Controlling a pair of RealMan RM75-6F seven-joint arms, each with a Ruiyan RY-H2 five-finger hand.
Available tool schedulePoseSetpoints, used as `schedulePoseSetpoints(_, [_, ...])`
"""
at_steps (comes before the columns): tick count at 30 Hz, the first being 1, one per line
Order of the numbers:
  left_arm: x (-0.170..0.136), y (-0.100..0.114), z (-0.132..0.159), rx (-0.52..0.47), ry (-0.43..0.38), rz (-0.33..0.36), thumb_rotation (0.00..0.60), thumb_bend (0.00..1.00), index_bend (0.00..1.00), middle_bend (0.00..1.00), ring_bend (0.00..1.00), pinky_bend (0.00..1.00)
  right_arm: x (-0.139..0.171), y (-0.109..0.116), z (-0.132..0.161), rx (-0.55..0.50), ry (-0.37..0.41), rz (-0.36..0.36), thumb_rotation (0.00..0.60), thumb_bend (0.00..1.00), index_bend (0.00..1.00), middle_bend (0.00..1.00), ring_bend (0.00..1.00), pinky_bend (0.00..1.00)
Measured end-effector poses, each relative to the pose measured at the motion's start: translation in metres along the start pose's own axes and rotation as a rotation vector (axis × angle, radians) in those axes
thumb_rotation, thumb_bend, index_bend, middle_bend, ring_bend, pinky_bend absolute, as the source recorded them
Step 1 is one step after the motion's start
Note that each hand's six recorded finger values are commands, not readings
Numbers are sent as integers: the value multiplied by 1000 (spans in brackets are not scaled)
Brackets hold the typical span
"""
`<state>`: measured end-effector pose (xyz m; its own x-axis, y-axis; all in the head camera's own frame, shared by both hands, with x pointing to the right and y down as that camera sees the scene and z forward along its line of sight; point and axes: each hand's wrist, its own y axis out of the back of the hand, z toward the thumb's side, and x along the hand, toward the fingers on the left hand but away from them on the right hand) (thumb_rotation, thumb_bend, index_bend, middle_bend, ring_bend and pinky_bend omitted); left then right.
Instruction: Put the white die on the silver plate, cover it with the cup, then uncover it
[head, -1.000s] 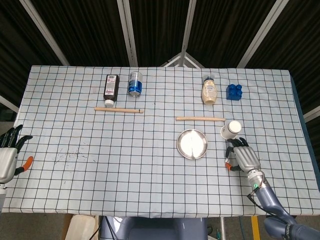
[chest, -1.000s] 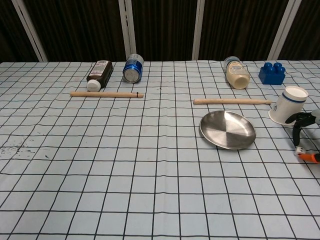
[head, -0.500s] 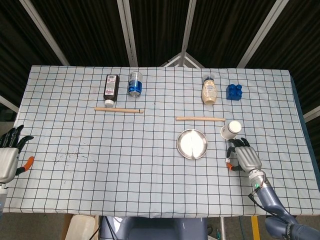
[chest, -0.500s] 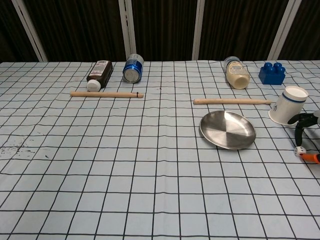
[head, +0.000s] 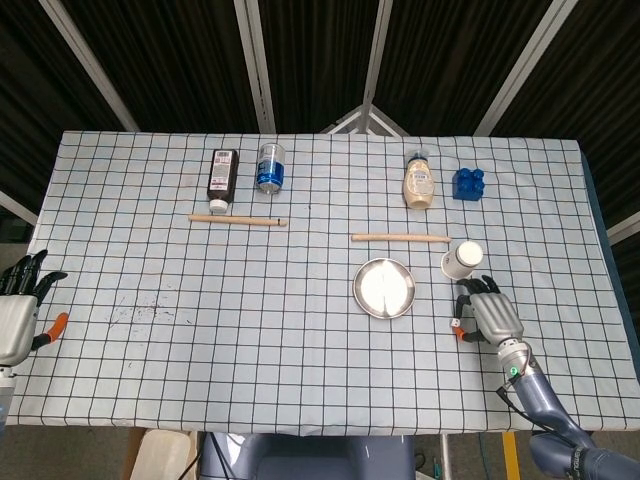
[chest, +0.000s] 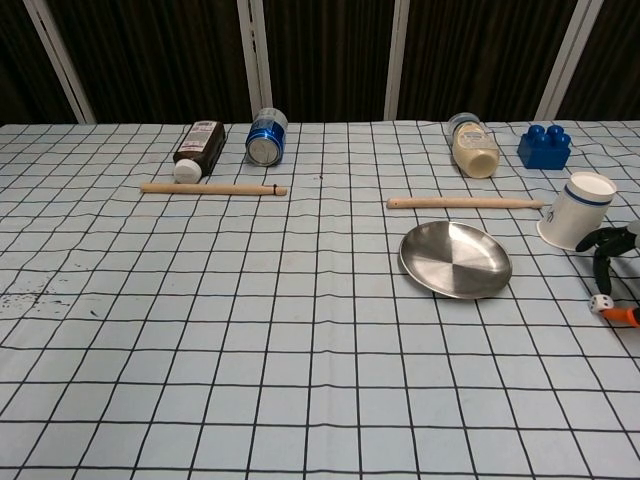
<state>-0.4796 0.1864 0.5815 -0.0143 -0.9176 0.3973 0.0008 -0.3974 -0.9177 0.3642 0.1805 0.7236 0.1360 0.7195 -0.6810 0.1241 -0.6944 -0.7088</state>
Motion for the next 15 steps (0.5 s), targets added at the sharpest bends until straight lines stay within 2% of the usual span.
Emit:
schedulePoseSetpoints(7, [0,1,-1,-7,1,1,600,467,252,0,0,98,7,11,1,-3,10,-36,600,389,631,189,135,0])
schedulePoseSetpoints(15, [-2,4,-2,-21,-1,3,600,467,254,0,0,98,31,41,8,-18,28,-124,600,393,631,189,135,0])
